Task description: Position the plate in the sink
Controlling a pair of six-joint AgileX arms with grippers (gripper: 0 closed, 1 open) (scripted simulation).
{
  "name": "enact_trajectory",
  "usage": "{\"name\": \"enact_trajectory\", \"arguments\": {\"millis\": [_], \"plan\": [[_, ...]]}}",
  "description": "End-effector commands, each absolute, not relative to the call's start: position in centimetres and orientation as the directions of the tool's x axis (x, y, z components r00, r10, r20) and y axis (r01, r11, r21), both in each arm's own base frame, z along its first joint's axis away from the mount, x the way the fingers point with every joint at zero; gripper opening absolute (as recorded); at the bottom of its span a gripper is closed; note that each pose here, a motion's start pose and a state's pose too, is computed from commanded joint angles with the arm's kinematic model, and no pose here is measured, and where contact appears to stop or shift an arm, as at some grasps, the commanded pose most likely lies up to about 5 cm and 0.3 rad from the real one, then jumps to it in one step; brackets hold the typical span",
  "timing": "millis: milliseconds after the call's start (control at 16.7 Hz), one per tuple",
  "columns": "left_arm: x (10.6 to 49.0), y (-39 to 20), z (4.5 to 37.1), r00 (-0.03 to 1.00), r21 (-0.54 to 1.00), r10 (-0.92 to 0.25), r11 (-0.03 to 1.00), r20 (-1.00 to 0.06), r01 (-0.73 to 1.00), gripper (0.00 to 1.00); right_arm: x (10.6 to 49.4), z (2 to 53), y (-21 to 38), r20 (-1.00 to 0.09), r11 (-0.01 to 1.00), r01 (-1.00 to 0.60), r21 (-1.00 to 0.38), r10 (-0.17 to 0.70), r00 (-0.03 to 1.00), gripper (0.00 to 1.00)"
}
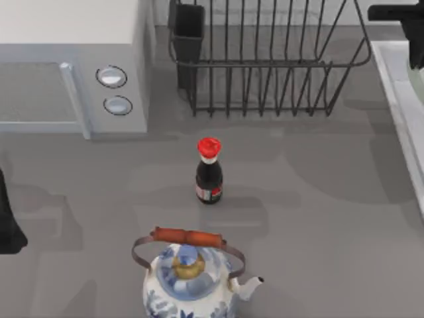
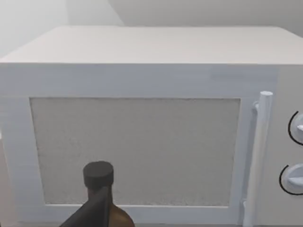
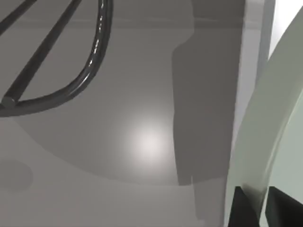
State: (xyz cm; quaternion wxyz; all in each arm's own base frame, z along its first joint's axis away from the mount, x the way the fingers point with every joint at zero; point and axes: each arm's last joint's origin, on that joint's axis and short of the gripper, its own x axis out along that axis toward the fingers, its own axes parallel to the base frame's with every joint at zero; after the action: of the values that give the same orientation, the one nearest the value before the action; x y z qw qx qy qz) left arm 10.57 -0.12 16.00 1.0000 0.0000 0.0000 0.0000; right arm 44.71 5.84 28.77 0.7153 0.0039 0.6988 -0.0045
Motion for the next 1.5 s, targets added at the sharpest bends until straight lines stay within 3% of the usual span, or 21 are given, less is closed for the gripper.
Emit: {"name": "enact_trajectory", "arguments": {"millis": [360,660,1440,1500], "plan": [[10.6,-0.1,16.0,1.0,0.0,0.0,1.0,0.0,0.0,1.0,49.3,22.1,-2.7,-1.0,1.0,0.01,-0.001,-0.001,0.003,0.0],[10.6,-0.1,16.0,1.0,0.0,0.0,1.0,0.0,0.0,1.0,49.4,21.7,-3.3,-1.0,1.0,0.01,-0.001,-0.001,0.003,0.0],[10.6,-0.1,16.0,1.0,0.0,0.0,1.0,0.0,0.0,1.0,49.4,21.7,-3.3,-1.0,1.0,0.01,-0.001,-0.001,0.003,0.98],[10.6,-0.1,16.0,1.0,0.0,0.0,1.0,0.0,0.0,1.0,49.4,21.7,-3.3,-1.0,1.0,0.01,-0.001,-0.001,0.003,1.0]]}}
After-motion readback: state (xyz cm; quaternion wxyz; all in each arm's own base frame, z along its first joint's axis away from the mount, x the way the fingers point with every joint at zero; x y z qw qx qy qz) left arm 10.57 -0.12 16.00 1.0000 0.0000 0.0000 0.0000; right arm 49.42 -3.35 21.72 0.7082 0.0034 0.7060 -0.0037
